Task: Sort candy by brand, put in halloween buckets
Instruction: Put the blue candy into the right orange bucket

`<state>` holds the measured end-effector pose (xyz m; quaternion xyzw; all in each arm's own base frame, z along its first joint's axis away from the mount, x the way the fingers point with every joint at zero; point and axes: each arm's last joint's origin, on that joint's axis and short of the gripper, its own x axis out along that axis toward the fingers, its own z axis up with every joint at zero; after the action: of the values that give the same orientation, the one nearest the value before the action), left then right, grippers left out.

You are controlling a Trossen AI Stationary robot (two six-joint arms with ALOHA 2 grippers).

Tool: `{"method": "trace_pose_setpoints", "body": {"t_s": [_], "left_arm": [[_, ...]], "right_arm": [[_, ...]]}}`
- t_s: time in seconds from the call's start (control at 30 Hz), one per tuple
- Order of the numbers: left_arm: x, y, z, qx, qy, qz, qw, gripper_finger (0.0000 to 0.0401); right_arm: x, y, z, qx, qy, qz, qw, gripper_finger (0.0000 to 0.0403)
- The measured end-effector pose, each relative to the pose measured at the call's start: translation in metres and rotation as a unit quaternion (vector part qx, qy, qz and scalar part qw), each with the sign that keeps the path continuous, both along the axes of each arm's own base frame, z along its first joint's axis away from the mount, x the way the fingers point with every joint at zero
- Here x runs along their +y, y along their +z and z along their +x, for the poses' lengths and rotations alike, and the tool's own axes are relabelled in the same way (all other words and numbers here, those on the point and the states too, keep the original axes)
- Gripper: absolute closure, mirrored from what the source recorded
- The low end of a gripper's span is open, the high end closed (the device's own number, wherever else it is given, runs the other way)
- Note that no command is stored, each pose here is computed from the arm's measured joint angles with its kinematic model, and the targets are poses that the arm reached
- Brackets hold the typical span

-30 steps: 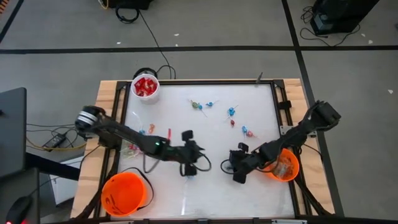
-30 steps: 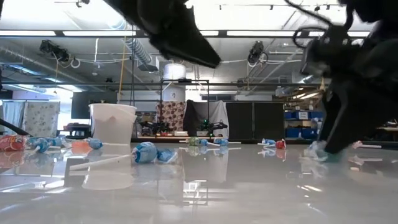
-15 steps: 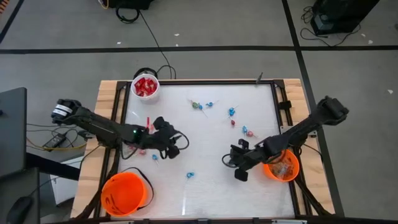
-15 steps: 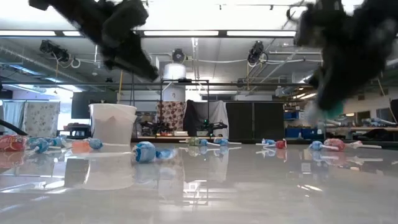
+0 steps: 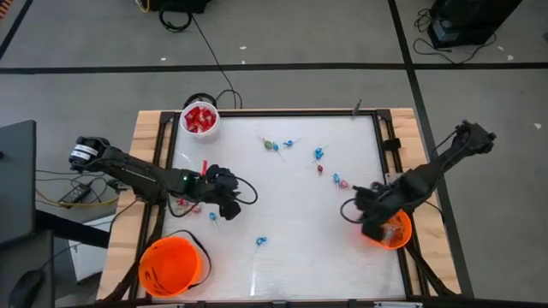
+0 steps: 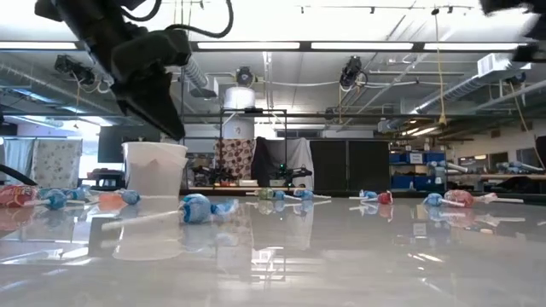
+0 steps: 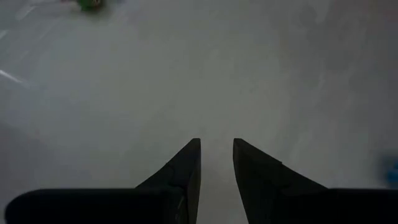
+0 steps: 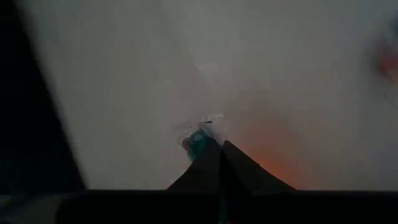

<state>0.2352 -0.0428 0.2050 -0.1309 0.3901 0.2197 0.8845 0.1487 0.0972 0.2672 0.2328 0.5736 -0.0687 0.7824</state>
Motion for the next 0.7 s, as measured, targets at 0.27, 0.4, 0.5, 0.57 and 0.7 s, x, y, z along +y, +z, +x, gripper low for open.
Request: {"method": "trace_pose_setpoints", "body": {"t_s": [0.27, 0.4, 0.5, 0.57, 0.7], "left_arm": [[0.0, -0.001, -0.002, 0.008, 0.001, -0.001, 1.0, 0.0301], [0.0, -0.001, -0.002, 0.011, -0.002, -0.004, 1.0, 0.0301], [0.0, -0.001, -0.002, 0.011, -0.002, -0.005, 1.0, 0.0301], [0.0, -0.001, -0.002, 0.012, -0.002, -0.005, 1.0, 0.0301], [0.0, -0.001, -0.002, 0.016, -0.016, 0.006, 1.0, 0.0301]], "right_arm": [[0.006, 0.001, -0.032, 0.101, -0.036, 0.016, 0.994, 0.0388], [0.013, -0.002, -0.039, 0.127, -0.036, 0.011, 0.991, 0.039], [0.018, -0.007, -0.042, 0.138, -0.046, 0.005, 0.989, 0.0387], [0.021, -0.014, -0.044, 0.147, -0.051, -0.01, 0.988, 0.0378], [0.025, -0.027, -0.046, 0.163, -0.056, -0.039, 0.984, 0.0349]]}}
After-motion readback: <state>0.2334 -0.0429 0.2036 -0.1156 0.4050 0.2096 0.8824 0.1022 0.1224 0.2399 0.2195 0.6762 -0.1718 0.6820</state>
